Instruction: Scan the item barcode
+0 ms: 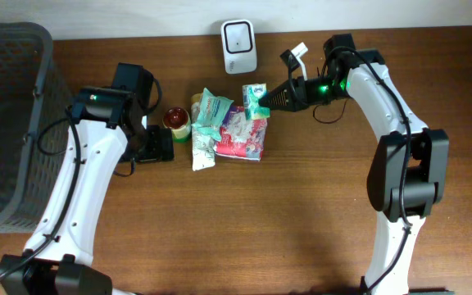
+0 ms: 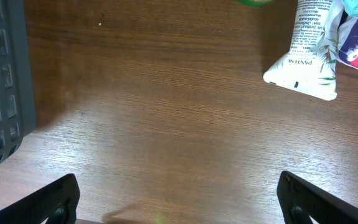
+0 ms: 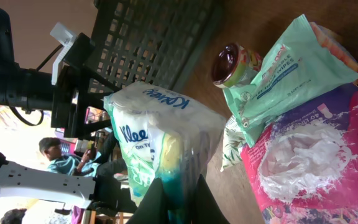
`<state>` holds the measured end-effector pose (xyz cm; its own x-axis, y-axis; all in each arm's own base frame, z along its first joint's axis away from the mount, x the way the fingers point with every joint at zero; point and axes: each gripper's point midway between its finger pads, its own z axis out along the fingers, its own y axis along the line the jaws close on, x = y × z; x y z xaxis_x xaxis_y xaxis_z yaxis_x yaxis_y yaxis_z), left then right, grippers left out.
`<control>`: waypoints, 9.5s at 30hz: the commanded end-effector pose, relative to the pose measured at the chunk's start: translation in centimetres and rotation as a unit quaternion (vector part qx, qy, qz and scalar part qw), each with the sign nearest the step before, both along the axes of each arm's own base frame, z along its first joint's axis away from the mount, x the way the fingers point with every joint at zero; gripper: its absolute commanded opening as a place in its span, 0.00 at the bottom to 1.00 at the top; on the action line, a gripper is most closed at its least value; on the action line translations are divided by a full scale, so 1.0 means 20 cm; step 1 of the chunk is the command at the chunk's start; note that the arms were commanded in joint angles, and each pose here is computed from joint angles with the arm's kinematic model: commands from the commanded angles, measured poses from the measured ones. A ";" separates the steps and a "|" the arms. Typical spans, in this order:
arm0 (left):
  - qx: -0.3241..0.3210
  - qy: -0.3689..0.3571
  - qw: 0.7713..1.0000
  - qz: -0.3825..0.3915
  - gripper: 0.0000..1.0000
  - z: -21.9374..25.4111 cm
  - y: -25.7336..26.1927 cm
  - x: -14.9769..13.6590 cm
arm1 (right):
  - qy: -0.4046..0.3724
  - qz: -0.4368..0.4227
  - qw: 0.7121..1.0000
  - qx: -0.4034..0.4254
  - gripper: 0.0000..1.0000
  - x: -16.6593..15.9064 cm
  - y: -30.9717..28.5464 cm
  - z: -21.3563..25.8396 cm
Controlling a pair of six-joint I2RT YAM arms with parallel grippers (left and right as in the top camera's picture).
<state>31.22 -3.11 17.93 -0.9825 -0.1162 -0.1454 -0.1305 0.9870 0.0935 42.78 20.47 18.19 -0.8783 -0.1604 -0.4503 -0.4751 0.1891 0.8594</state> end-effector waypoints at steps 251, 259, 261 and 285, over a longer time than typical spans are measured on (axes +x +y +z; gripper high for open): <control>0.002 -0.006 1.000 0.007 0.99 0.02 0.01 -0.01 | 0.206 -0.093 0.927 -0.300 0.99 -0.13 -0.02 -0.56; 0.002 -0.006 1.000 0.007 0.99 0.02 0.01 -0.01 | 0.216 -0.136 0.890 -0.378 0.99 -0.14 -0.02 -0.65; 0.002 -0.006 1.000 0.007 0.99 0.02 0.01 -0.01 | 0.212 -0.129 0.892 -0.379 0.99 -0.15 0.01 -0.65; 0.002 -0.006 1.000 0.007 0.99 0.02 0.01 -0.01 | 0.153 -0.158 0.907 -0.361 0.04 -0.04 0.04 -0.60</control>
